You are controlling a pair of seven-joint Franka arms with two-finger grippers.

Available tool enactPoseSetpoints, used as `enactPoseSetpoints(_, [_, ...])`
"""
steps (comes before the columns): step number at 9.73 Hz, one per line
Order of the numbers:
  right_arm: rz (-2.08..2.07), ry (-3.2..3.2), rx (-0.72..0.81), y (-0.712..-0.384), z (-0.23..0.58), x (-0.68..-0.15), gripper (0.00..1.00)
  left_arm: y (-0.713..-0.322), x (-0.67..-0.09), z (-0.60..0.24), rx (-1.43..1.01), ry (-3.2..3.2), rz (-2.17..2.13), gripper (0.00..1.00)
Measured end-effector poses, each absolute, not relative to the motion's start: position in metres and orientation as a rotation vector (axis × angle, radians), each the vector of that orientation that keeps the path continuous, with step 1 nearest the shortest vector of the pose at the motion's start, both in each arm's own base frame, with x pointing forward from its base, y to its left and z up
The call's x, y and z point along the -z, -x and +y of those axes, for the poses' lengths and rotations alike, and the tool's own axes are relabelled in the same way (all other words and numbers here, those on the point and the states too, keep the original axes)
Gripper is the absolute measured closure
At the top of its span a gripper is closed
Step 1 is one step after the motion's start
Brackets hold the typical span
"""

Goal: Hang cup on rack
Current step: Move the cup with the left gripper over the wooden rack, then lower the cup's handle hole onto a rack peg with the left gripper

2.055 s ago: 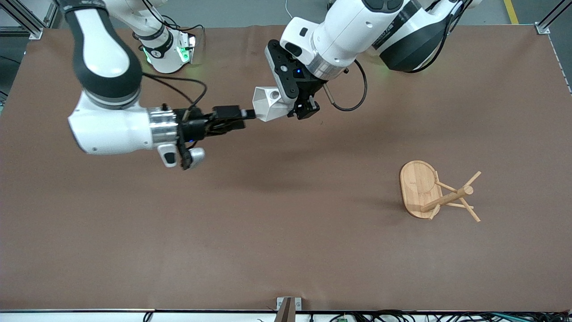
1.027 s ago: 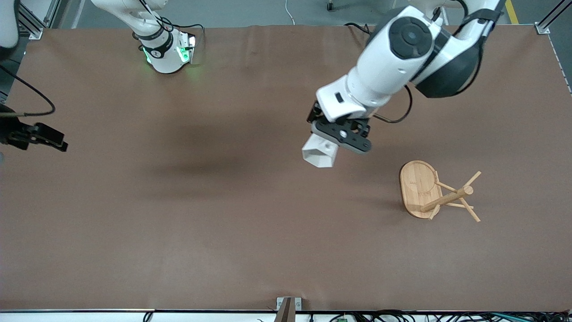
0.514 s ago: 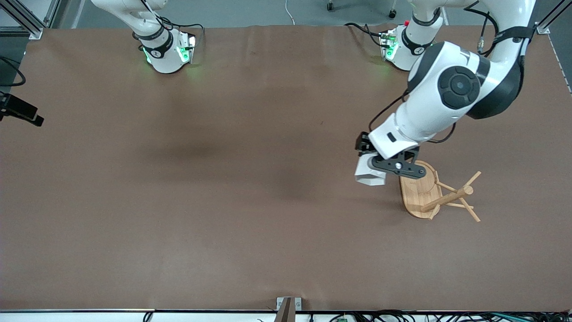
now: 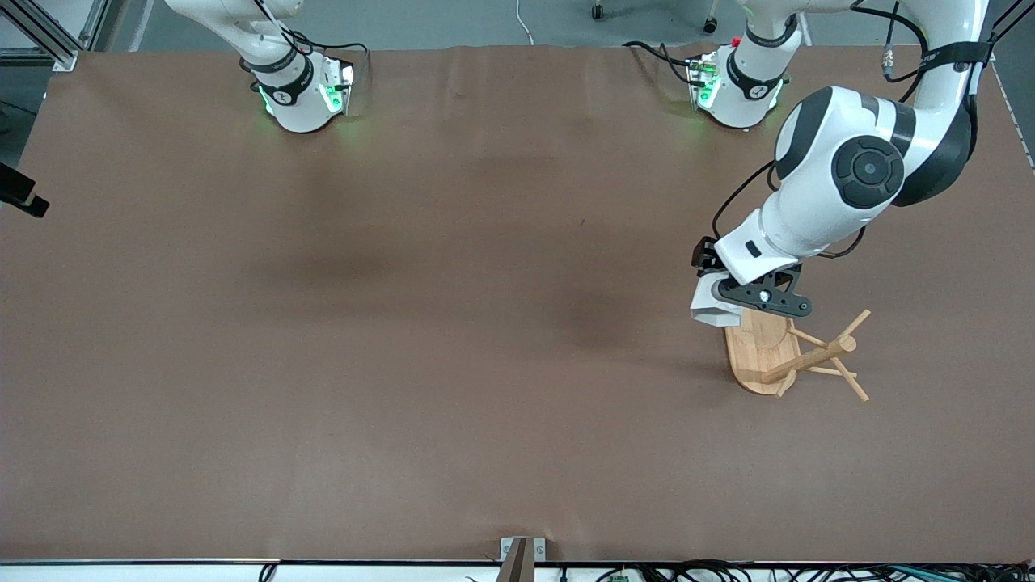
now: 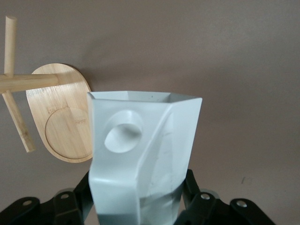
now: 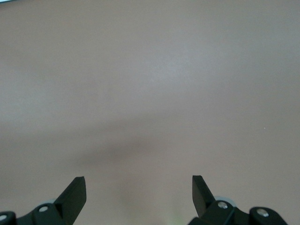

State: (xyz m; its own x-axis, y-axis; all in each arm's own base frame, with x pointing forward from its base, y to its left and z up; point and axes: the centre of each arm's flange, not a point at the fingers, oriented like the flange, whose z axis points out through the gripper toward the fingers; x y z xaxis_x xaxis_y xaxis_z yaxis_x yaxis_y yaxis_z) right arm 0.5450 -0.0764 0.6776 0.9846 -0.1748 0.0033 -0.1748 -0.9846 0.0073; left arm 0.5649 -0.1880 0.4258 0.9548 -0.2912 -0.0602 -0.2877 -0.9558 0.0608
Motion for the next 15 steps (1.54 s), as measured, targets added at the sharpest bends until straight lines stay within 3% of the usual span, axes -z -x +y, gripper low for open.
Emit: enactPoseSetpoints(15, [-0.287,-3.119,0.046,-0.54,-0.08,-0.676,0.0,-0.602,-0.4,-0.11,-0.055,-3.037,-0.599,0.24])
